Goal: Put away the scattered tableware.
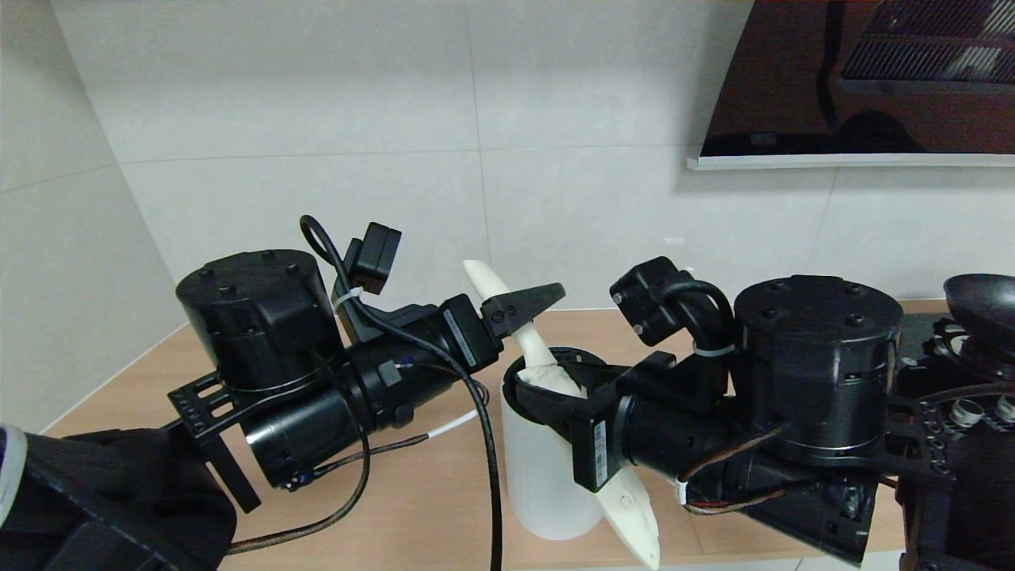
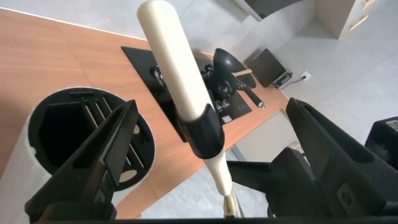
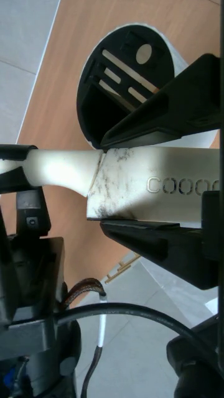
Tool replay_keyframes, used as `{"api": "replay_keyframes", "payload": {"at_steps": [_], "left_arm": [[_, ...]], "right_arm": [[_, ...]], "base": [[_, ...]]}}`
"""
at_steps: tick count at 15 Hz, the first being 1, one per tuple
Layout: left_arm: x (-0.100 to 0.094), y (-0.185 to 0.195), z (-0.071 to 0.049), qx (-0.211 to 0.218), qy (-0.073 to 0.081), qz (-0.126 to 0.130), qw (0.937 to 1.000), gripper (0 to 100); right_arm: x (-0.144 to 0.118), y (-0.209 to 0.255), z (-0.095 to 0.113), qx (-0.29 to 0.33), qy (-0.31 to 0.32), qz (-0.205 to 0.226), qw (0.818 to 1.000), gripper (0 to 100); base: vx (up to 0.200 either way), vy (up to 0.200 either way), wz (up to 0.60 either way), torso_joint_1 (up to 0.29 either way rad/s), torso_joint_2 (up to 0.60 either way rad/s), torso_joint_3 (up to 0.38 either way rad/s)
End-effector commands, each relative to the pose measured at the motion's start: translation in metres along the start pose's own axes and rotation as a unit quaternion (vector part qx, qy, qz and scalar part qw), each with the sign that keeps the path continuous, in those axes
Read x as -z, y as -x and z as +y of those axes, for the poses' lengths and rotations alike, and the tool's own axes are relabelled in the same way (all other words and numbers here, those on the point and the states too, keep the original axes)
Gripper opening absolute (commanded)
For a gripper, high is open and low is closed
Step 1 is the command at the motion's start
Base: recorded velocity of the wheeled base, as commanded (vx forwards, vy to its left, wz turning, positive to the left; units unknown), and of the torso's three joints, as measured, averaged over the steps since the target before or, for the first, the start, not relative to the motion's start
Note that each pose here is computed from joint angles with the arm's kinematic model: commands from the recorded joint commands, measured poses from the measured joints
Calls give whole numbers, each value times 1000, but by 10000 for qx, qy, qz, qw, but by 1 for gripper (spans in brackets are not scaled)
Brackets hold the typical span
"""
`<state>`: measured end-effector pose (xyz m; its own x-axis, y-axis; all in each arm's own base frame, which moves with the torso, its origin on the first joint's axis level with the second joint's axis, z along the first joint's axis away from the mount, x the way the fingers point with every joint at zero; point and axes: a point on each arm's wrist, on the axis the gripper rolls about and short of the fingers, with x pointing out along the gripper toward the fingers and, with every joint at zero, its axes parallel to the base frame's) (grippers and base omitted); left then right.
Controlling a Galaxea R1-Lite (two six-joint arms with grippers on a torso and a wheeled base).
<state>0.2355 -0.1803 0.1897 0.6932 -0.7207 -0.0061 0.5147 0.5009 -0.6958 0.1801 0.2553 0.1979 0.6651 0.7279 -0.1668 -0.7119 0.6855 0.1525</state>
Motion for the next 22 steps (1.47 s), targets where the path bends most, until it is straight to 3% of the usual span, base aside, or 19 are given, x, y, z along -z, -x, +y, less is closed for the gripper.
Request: {"api": "replay_keyframes", "payload": {"at_steps": [1, 16, 17, 22], "left_arm": [[0, 0, 0, 7, -1, -4, 10000, 0], [1, 1, -2, 35, -1, 23, 10000, 0], [1, 1, -3, 51, -4, 17, 10000, 0], [0, 2, -10, 58, -198, -81, 9998, 0]], "right_arm": [[0, 0, 0, -3, 1, -2, 10000, 0], [-1, 1, -1, 41, -2, -17, 10000, 0], [0, 1, -1, 42, 0, -9, 10000, 100], [-7, 8, -4, 157, -18, -145, 9998, 100]], "base": [[0, 0, 0, 0, 0, 0], [0, 0, 0, 0, 0, 0], [0, 0, 0, 0, 0, 0], [0, 0, 0, 0, 0, 0]]}}
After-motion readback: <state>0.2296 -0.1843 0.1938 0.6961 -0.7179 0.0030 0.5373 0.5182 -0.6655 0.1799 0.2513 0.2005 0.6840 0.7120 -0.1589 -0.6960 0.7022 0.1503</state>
